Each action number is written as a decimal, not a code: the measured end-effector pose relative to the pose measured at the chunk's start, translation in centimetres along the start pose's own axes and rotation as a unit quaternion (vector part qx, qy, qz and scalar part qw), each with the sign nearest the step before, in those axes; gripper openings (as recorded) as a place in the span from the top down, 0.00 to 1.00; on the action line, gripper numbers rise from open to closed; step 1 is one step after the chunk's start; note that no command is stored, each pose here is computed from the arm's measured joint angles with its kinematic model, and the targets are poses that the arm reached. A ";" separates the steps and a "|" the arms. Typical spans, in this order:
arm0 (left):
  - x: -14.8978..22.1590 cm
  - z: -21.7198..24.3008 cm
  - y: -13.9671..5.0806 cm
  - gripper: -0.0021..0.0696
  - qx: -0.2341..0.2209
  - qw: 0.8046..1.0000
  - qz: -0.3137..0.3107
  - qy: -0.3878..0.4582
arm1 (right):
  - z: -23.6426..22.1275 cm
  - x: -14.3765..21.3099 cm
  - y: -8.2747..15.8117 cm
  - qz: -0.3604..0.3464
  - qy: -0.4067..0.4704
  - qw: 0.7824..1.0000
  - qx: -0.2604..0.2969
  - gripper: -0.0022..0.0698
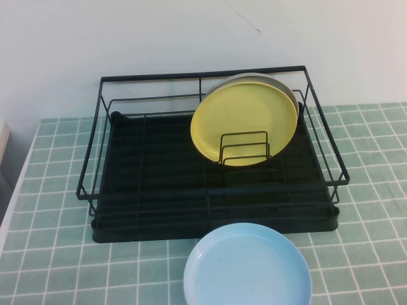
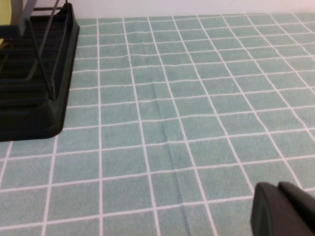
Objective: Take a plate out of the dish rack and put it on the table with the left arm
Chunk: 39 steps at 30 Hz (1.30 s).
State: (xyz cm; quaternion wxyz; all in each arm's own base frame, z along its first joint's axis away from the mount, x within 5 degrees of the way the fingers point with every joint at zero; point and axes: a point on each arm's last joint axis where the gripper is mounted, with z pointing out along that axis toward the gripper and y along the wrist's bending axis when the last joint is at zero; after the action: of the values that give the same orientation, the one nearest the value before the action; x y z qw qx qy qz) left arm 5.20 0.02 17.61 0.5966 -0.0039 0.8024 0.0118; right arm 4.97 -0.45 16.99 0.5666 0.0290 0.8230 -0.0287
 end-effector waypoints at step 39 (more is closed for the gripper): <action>-7.2 -4.0 1.2 0.98 -0.052 0.879 -0.049 -0.472 | 0.0 0.0 0.0 0.000 0.000 1.000 0.000 0.97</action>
State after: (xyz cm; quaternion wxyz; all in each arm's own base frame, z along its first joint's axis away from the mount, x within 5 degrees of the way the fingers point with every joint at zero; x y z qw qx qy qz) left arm 3.47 1.11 25.71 0.9033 -0.0676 0.4229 0.0246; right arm 4.97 -0.45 16.99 0.5666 0.0290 0.8230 -0.0287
